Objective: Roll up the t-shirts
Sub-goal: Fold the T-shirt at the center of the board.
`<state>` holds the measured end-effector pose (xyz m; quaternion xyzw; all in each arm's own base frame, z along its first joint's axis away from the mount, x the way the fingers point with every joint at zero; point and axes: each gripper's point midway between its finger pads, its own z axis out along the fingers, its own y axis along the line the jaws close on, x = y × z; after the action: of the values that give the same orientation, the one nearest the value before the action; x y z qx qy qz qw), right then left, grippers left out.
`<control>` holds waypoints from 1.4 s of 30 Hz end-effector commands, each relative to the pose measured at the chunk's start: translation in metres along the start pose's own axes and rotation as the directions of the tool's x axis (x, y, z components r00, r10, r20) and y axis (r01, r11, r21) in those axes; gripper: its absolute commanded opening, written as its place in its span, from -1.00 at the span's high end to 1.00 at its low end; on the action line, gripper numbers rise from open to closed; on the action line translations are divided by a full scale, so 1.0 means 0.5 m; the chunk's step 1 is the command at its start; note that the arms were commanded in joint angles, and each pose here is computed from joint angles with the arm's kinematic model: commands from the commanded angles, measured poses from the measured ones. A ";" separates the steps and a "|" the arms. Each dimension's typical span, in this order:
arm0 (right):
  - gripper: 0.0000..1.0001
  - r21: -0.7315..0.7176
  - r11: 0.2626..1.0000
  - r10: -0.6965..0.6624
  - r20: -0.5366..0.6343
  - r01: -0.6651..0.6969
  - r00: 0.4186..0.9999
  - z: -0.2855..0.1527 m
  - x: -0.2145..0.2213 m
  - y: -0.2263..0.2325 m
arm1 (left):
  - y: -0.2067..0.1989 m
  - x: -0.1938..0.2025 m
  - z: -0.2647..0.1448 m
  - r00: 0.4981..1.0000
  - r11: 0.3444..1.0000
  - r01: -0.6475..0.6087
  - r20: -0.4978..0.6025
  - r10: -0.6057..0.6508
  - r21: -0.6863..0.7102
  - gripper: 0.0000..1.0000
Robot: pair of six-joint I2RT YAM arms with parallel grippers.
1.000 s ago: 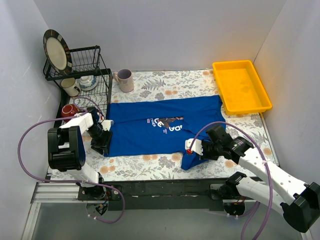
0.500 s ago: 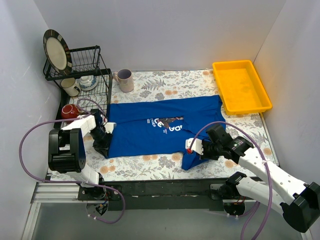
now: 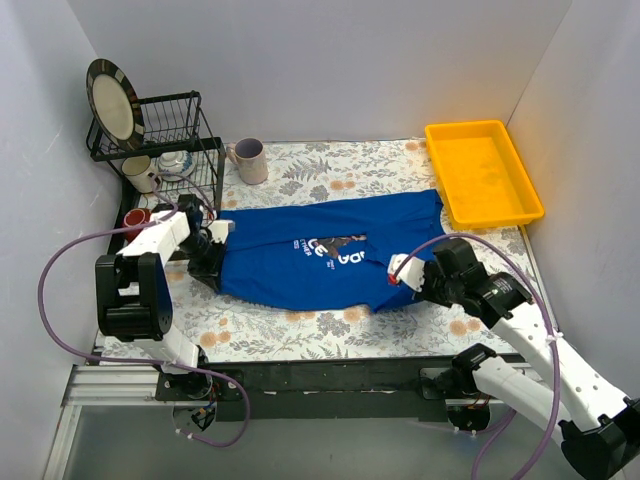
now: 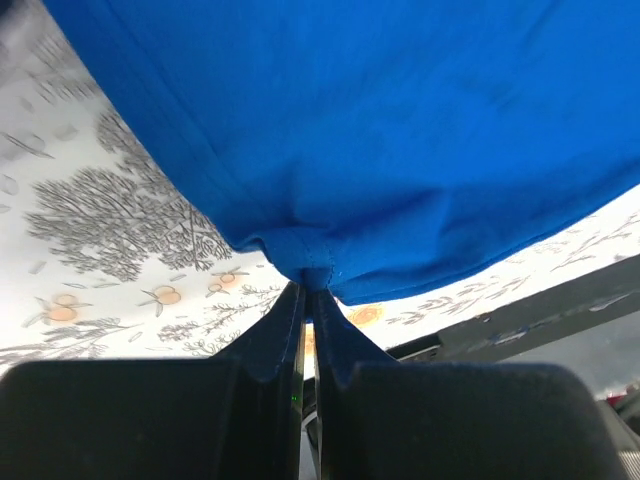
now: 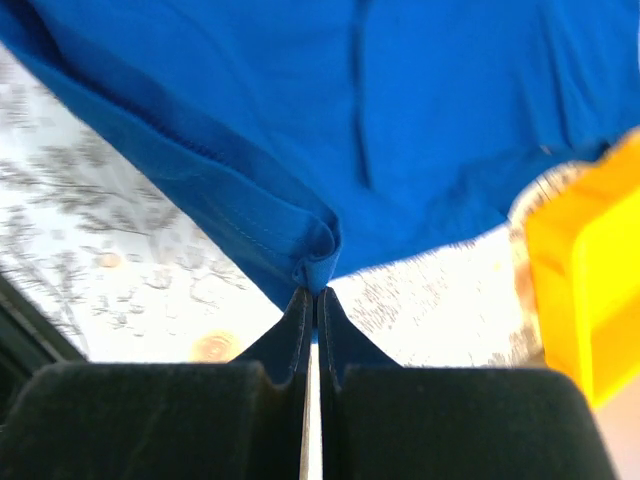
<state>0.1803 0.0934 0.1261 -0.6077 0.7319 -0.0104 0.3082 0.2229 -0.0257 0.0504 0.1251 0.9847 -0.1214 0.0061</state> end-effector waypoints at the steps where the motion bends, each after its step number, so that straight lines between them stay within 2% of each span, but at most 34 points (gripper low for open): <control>1: 0.97 0.179 0.982 0.052 0.017 -0.054 0.999 -0.028 -0.022 -0.101 | -0.018 -0.055 -0.040 0.997 0.999 -0.020 0.073 0.017 0.042 1.00; 11: 0.97 0.381 0.923 0.058 0.026 -0.063 0.998 -0.051 -0.043 -0.260 | 0.012 -0.140 -0.053 0.992 1.000 -0.029 0.120 0.028 0.004 1.00; 16: 0.97 0.408 0.909 0.080 0.028 -0.085 0.996 -0.049 -0.041 -0.333 | 0.030 -0.175 -0.054 0.990 0.999 -0.028 0.141 0.031 -0.026 1.00; 25: 0.97 0.452 0.891 0.032 0.033 -0.043 0.999 -0.037 -0.053 -0.451 | 0.059 -0.258 -0.071 0.980 0.997 -0.024 0.197 0.038 -0.073 1.00; 31: 0.97 0.466 0.885 -0.018 0.023 0.006 1.000 -0.019 -0.065 -0.505 | 0.073 -0.283 -0.070 0.978 0.995 -0.019 0.203 0.038 -0.098 1.00; 42: 0.97 0.396 0.915 -0.093 0.034 0.072 0.995 0.048 -0.077 -0.518 | 0.079 -0.284 -0.069 0.980 0.994 -0.012 0.194 0.033 -0.106 1.00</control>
<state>0.4023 0.0644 0.1998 -0.5559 0.7105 -0.1377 0.4089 0.3594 -0.0192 0.0657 0.1211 0.9842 -0.0972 0.0849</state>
